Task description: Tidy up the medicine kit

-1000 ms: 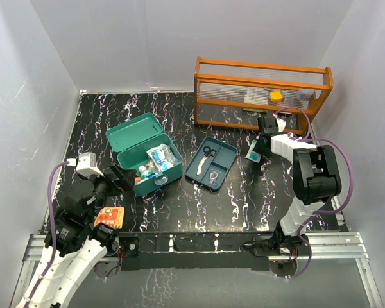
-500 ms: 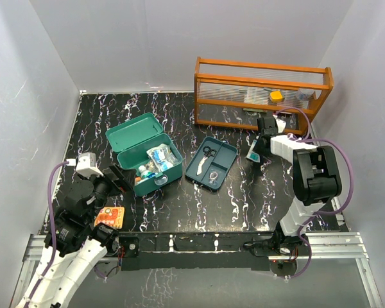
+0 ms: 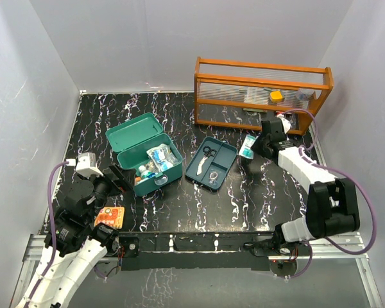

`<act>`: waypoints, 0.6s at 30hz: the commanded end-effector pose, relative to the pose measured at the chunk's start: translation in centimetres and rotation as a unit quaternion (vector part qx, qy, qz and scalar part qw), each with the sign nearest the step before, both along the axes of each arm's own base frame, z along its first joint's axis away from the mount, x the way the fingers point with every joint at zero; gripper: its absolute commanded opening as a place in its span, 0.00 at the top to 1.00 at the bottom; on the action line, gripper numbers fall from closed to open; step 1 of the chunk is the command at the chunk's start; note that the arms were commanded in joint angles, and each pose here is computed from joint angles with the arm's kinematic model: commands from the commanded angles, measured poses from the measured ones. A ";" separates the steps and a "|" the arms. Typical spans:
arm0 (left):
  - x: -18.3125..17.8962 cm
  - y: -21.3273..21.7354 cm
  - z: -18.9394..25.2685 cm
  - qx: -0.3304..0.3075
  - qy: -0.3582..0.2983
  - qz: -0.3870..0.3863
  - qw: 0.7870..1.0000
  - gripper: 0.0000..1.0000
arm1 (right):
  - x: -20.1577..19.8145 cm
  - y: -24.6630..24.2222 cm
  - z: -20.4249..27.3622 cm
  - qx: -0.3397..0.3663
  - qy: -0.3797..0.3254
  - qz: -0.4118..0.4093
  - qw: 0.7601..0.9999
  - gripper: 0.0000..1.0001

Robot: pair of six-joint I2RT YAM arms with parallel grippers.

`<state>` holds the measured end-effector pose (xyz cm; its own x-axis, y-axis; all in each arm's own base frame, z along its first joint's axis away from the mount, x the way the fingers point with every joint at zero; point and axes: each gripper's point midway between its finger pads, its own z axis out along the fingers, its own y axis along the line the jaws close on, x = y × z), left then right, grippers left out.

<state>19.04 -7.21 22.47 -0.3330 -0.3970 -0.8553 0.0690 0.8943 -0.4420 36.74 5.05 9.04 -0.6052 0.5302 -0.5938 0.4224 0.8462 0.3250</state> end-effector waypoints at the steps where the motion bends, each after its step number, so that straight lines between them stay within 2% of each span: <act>1: 0.1 0.3 0.4 -0.004 -0.009 0.009 1.000 0.01 | -1.1 3.7 2.6 0.057 -0.038 0.003 0.998 1.00; 9: 0.1 0.4 0.5 -0.004 -0.011 0.010 1.000 0.01 | -2.6 8.9 3.9 0.090 -0.064 -0.017 0.994 1.00; 18: 0.0 0.3 0.6 -0.006 -0.014 0.008 1.000 0.01 | -1.7 11.1 1.9 0.053 -0.066 -0.042 0.995 1.00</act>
